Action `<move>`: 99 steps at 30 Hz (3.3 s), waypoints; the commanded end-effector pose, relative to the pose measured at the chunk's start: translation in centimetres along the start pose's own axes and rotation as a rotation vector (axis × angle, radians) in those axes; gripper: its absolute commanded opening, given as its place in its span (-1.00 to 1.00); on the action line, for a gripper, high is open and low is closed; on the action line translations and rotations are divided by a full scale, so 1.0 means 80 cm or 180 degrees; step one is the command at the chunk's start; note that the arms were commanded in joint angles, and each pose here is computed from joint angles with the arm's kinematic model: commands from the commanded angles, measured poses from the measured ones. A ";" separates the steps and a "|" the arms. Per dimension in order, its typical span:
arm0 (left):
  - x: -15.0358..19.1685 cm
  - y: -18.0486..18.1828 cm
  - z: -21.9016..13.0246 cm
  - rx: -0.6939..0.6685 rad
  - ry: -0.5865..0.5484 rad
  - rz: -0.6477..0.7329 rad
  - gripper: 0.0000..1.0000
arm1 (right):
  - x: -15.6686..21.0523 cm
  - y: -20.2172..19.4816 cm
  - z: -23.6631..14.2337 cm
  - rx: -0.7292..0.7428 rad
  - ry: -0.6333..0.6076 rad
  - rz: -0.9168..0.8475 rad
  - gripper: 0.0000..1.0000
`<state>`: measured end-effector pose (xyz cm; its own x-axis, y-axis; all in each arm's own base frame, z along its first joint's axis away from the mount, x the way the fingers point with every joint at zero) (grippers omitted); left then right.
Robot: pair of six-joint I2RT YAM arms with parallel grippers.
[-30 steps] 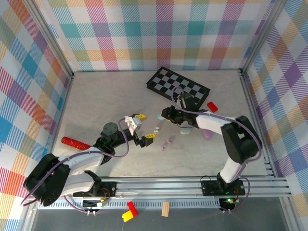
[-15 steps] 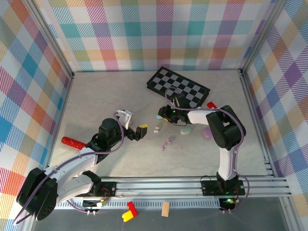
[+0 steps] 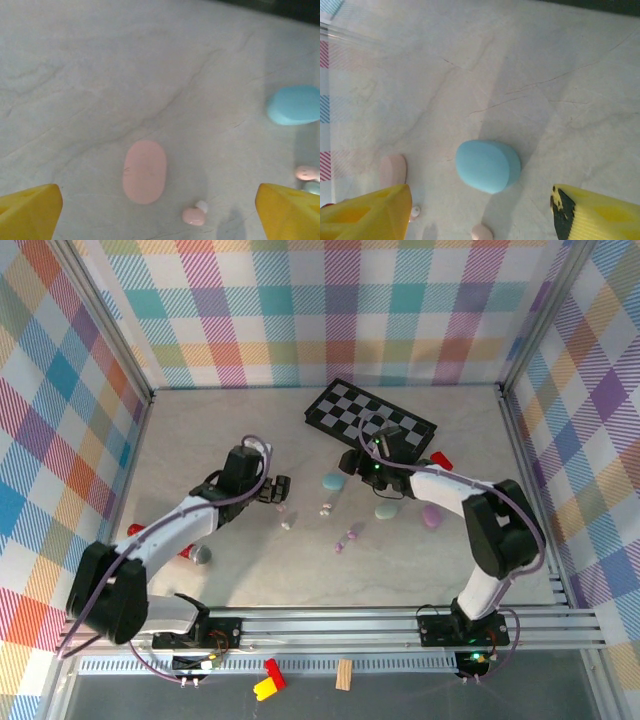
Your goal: Insert wireless bluetooth earbuds into charging case
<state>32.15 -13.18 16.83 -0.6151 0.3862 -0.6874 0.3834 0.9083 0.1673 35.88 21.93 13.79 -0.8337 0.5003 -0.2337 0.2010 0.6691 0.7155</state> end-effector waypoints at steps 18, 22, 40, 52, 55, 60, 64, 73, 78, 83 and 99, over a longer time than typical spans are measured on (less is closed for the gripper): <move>0.046 0.008 0.097 0.0088 0.1532 0.0018 0.59 | 0.034 -0.003 -0.084 -0.0078 -0.0045 -0.0312 0.45; 0.049 0.006 0.106 0.0114 0.1536 0.0036 0.29 | 0.039 -0.004 -0.078 -0.0100 0.0046 -0.0301 0.46; -0.013 -0.007 0.036 0.0405 0.0079 0.0237 -0.33 | 0.046 0.031 -0.118 -0.0378 0.0194 -0.0470 0.46; -0.042 -0.075 -0.044 0.1033 -0.1167 0.1107 -0.26 | 0.070 0.082 -0.136 -0.1019 0.0974 -0.0430 0.47; -0.045 -0.092 -0.062 0.1228 -0.1313 0.1268 -0.27 | 0.074 0.088 -0.135 -0.1080 0.1092 -0.0434 0.47; -0.046 -0.114 -0.081 0.1477 -0.1405 0.1405 -0.28 | 0.080 0.097 -0.131 -0.1153 0.1292 -0.0425 0.46; -0.048 -0.129 -0.089 0.1611 -0.1459 0.1476 -0.28 | 0.092 0.107 -0.126 -0.1254 0.1487 -0.0455 0.45; -0.048 -0.148 -0.094 0.1762 -0.1452 0.1608 -0.29 | 0.104 0.113 -0.109 -0.1220 0.1642 -0.0505 0.24; -0.048 -0.151 -0.099 0.1818 -0.1492 0.1576 -0.29 | 0.105 0.111 -0.104 -0.1220 0.1685 -0.0495 0.07; -0.049 -0.151 -0.099 0.1813 -0.1504 0.1556 -0.28 | 0.108 0.106 -0.097 -0.1171 0.1748 -0.0469 -0.20; -0.067 -0.141 -0.130 0.1809 -0.2223 0.0839 1.00 | 0.077 0.113 -0.152 -0.1633 0.1392 -0.0191 -0.60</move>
<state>24.25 -23.51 23.19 -0.0242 0.3619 -0.9319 0.8552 0.4903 0.1682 26.40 24.98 24.77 -0.9908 0.1185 -0.0654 -0.0159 0.3780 0.9257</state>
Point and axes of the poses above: each hand's point on the last joint's axis, 136 mm out from that joint toward the fingers, its own z axis out along the fingers, its own y axis along the line the jaws close on, x = y × z, the point moved 5 cm from there along -z, back along the fingers, and after that the axes turned 13 degrees about z, right-handed, at the moved point
